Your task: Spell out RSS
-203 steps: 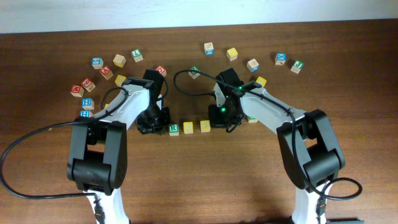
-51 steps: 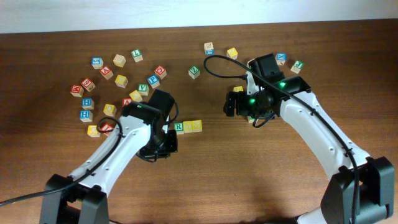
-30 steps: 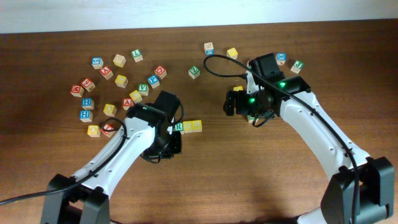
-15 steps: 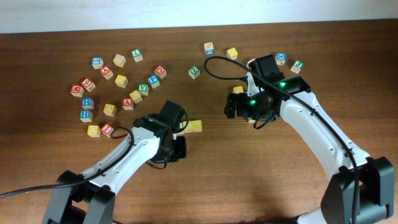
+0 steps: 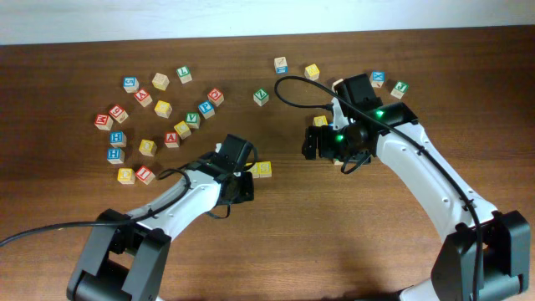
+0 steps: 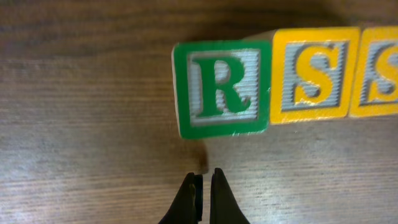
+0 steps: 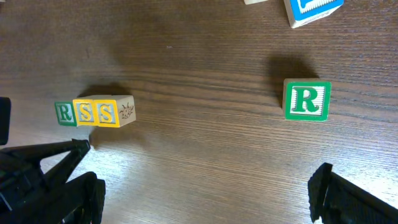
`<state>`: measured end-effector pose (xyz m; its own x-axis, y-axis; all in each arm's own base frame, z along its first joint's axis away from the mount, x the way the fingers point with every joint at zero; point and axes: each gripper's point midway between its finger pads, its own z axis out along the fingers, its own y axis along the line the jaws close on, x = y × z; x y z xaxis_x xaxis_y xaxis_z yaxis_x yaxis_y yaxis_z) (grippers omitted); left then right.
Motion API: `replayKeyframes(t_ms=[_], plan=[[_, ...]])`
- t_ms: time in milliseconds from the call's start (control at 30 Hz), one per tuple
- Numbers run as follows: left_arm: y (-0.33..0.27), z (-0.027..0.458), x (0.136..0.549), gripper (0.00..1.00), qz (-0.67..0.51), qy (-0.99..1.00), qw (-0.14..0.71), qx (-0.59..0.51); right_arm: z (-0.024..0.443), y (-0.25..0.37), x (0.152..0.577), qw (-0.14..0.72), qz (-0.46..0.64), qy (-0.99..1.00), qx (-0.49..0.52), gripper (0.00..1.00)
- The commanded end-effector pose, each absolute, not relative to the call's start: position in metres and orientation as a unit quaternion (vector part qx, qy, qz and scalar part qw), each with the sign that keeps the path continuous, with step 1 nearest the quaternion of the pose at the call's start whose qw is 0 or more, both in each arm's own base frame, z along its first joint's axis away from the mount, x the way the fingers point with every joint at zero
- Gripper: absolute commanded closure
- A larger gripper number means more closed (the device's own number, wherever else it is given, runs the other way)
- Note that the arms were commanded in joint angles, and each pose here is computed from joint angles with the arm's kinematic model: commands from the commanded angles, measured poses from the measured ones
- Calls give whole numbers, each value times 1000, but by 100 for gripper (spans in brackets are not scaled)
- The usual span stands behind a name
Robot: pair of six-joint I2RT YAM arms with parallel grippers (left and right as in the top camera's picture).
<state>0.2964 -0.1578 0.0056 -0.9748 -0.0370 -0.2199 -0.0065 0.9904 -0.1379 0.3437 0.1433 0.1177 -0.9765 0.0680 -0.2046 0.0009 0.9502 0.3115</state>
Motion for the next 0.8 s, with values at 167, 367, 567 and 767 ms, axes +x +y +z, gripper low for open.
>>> replayKeyframes(t_ms=[167, 367, 567, 767], plan=[[-156, 5, 308, 100, -57, 989, 140, 2, 117, 142, 346, 109, 152, 982, 17, 2], [-158, 6, 311, 100, -60, 988, 145, 1, 117, 142, 346, 108, 153, 982, 17, 2], [-154, 6, 313, 100, -49, 987, 152, 3, 117, 142, 346, 108, 153, 982, 17, 2], [-155, 7, 315, 100, -52, 986, 157, 3, 117, 142, 346, 109, 152, 982, 17, 2]])
